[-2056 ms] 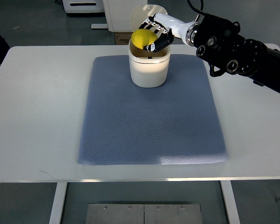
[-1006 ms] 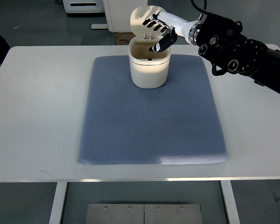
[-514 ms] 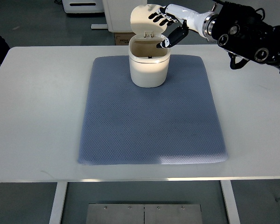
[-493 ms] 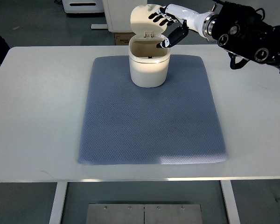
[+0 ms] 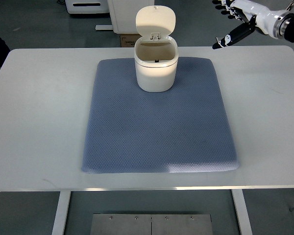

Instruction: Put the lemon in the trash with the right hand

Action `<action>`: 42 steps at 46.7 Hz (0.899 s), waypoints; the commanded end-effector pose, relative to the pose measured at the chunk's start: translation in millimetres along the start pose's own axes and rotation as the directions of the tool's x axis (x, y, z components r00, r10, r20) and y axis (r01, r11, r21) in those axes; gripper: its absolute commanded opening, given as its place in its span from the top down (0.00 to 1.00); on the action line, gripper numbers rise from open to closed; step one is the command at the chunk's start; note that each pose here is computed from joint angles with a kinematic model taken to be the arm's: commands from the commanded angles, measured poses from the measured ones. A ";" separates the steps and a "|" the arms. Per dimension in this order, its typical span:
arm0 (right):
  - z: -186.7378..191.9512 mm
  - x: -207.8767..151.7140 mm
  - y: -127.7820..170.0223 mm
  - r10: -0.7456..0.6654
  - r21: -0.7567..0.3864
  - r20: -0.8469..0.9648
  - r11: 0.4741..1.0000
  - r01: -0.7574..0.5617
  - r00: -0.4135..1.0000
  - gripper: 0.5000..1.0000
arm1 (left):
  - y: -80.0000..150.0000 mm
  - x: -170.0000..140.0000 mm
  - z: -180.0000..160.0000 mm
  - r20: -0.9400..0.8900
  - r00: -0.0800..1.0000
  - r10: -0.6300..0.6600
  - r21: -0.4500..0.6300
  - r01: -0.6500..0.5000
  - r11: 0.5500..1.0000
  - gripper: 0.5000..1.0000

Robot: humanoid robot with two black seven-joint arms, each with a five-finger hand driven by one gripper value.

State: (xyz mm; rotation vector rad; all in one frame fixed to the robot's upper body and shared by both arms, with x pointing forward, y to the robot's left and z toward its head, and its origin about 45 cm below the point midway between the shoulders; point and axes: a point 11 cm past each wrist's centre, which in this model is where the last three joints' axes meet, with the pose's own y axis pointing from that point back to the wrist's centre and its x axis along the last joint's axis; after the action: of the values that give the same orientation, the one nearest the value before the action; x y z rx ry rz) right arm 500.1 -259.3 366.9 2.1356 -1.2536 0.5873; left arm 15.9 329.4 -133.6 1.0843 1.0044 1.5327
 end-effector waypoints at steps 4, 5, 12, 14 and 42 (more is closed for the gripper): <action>29.2 14.1 11.3 0.088 -0.017 0.177 0.996 -0.086 0.980 0.00 | 0.0 0.0 -0.3 0.000 1.000 0.000 0.002 0.000 1.000 0.00; 35.5 16.7 13.9 0.101 -0.025 0.195 0.995 -0.098 0.976 0.00 | -0.1 -0.1 0.6 0.000 1.000 0.000 0.000 0.000 1.000 0.00; 86.7 9.8 24.2 0.157 -0.089 0.298 0.987 -0.136 0.942 0.00 | -0.1 -0.1 0.7 0.000 1.000 0.000 -0.001 0.000 1.000 0.00; 95.9 5.6 24.6 0.170 -0.094 0.331 0.985 -0.146 0.928 0.00 | 0.0 0.0 -0.1 0.000 1.000 0.000 0.000 0.000 1.000 0.00; 201.0 -63.1 14.7 0.403 -0.302 0.788 0.912 -0.278 0.466 0.00 | 0.0 0.0 -0.3 0.000 1.000 0.000 0.002 0.000 1.000 0.00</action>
State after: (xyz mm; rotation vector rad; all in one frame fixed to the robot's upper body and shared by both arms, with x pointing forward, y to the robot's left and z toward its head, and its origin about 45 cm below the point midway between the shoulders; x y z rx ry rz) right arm 471.0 -369.9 187.9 2.0697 -2.1612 -0.4391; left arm 15.6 329.4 -133.7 1.0855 1.0055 1.5320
